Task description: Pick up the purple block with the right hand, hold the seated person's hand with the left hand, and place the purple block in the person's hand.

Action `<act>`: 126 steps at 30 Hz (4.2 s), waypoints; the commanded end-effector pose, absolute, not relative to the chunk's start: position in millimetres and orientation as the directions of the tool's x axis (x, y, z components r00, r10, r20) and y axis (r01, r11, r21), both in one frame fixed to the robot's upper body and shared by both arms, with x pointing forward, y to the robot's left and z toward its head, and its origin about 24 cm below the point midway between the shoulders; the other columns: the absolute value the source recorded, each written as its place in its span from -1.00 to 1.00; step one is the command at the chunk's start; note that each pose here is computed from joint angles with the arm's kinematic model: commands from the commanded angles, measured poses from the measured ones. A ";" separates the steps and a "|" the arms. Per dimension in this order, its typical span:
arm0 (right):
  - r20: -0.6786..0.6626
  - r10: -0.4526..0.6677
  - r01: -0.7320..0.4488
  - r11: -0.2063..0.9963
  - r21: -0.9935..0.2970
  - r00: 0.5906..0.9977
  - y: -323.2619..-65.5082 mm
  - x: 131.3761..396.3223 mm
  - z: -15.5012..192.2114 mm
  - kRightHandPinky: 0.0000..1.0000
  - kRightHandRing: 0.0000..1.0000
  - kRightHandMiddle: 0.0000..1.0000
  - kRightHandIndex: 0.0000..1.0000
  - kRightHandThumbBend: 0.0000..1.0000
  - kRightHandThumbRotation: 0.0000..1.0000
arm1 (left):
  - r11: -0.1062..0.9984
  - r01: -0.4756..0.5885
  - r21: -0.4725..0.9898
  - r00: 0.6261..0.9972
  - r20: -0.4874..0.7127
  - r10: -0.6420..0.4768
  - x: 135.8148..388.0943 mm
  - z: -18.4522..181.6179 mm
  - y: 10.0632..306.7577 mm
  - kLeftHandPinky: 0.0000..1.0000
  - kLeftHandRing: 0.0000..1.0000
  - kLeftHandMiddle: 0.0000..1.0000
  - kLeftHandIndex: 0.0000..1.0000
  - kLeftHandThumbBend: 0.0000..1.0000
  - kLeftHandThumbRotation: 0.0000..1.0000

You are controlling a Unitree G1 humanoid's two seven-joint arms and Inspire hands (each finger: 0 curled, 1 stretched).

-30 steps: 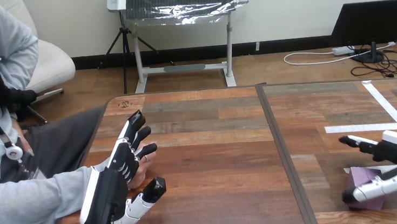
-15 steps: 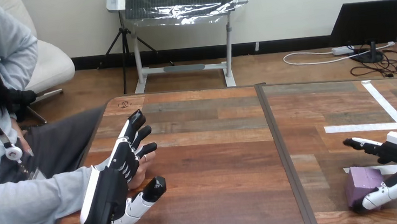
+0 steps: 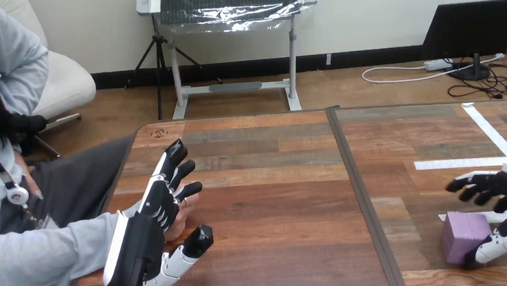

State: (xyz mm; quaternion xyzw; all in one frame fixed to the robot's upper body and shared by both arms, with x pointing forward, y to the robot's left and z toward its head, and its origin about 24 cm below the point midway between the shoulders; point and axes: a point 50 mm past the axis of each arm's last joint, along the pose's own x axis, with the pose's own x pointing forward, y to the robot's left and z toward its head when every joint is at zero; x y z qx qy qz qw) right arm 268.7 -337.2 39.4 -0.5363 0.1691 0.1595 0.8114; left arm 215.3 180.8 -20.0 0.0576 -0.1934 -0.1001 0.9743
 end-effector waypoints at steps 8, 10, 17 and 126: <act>-0.381 0.020 -0.356 0.404 -0.842 0.924 -335.5 275.8 35.7 0.13 0.17 0.25 0.27 0.83 -1.00 | 0.975 0.150 0.162 0.874 0.440 -0.207 231.0 -4.0 182.0 0.60 0.82 0.90 0.88 1.00 0.47; -0.382 0.014 -0.354 0.409 -0.841 0.924 -335.8 275.9 34.8 0.10 0.12 0.21 0.22 0.81 -1.00 | 0.975 0.150 0.162 0.874 0.440 -0.207 230.6 -4.1 182.4 0.60 0.82 0.90 0.88 1.00 0.47; -0.374 -0.009 -0.337 0.413 -0.846 0.927 -336.1 276.0 31.5 0.03 -0.01 0.07 0.05 0.73 -1.00 | 0.975 0.147 0.165 0.873 0.442 -0.206 230.3 -3.9 183.4 0.60 0.82 0.89 0.88 1.00 0.47; 0.032 0.138 -0.081 0.740 -0.668 0.990 -271.7 307.2 68.5 -0.14 -0.11 -0.05 -0.05 0.62 -1.00 | 0.876 -0.084 0.475 0.900 0.414 -0.138 239.1 -1.8 182.5 0.97 0.96 0.95 0.93 1.00 0.06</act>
